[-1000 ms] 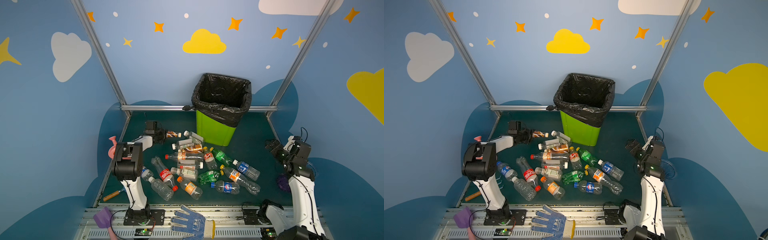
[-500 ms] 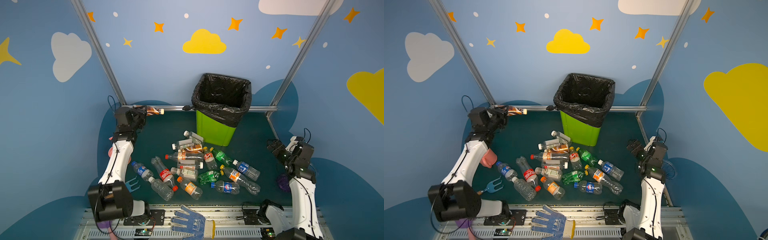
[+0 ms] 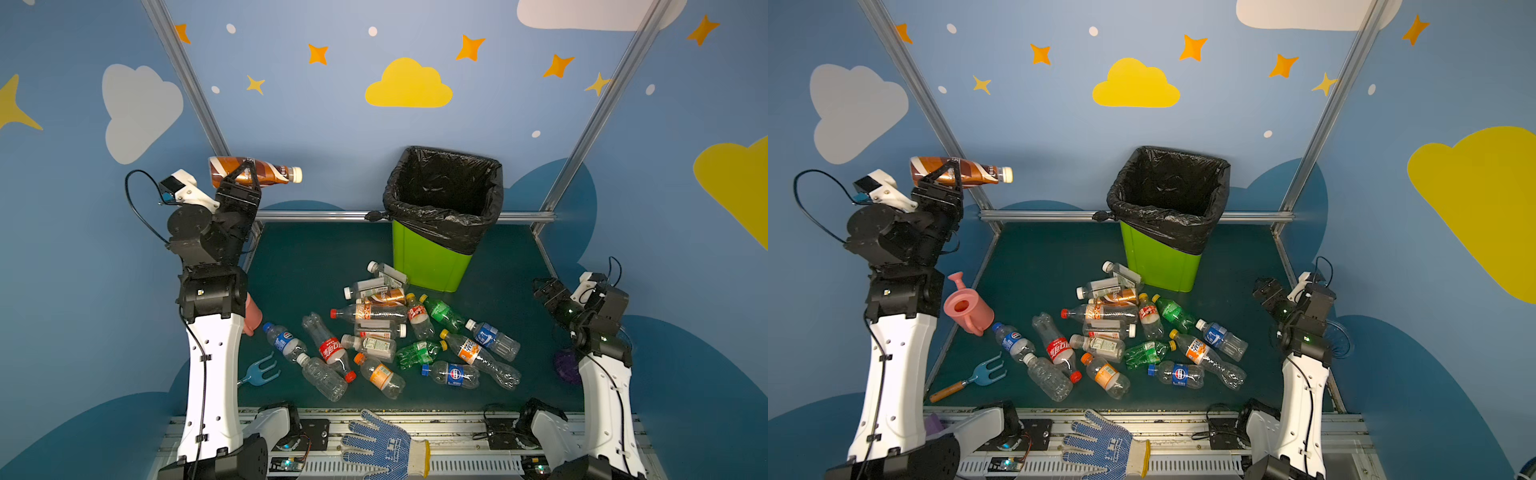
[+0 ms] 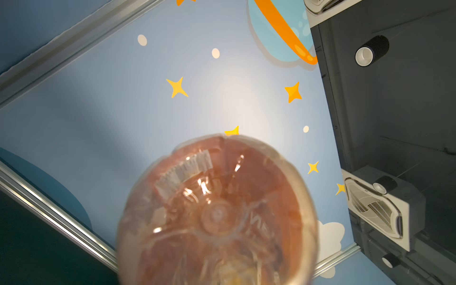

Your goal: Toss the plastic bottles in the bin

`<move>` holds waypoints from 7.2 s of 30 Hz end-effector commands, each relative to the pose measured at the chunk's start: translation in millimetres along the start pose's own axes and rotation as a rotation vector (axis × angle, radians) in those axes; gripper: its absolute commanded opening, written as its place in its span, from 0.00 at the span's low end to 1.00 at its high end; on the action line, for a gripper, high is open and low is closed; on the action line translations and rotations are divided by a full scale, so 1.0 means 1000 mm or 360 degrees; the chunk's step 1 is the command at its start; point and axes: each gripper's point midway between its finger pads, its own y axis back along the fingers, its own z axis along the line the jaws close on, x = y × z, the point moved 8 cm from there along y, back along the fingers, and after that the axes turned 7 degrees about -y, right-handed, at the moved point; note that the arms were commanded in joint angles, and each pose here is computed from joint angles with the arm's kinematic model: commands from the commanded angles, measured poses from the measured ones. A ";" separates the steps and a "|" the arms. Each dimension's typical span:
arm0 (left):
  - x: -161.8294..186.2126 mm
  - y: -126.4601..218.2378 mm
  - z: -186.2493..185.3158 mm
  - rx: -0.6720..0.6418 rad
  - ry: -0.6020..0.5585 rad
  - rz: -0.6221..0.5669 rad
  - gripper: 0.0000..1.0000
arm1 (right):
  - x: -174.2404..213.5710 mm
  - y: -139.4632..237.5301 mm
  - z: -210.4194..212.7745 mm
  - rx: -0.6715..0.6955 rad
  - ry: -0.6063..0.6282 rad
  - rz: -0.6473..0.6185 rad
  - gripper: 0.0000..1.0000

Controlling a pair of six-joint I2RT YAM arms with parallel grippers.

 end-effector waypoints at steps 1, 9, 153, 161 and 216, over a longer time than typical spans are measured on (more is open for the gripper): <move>-0.013 0.005 -0.027 0.0059 -0.0155 -0.0104 0.46 | -0.006 0.006 0.007 -0.0057 0.0026 -0.0051 0.98; 0.127 -0.091 -0.088 0.0280 -0.0406 0.0501 0.48 | -0.007 0.009 0.011 -0.0111 0.0008 -0.0057 0.98; 0.214 0.110 0.189 -0.1086 -0.0187 0.1248 0.53 | 0.012 -0.007 -0.008 -0.0020 -0.0152 0.0136 0.98; 0.133 0.083 0.111 -0.0762 -0.0333 0.0792 0.54 | 0.004 -0.008 -0.002 -0.0054 -0.0144 0.0123 0.98; 0.141 -0.055 -0.088 0.0115 -0.0845 0.0362 1.00 | 0.038 0.001 -0.010 -0.0148 -0.0210 0.0311 0.98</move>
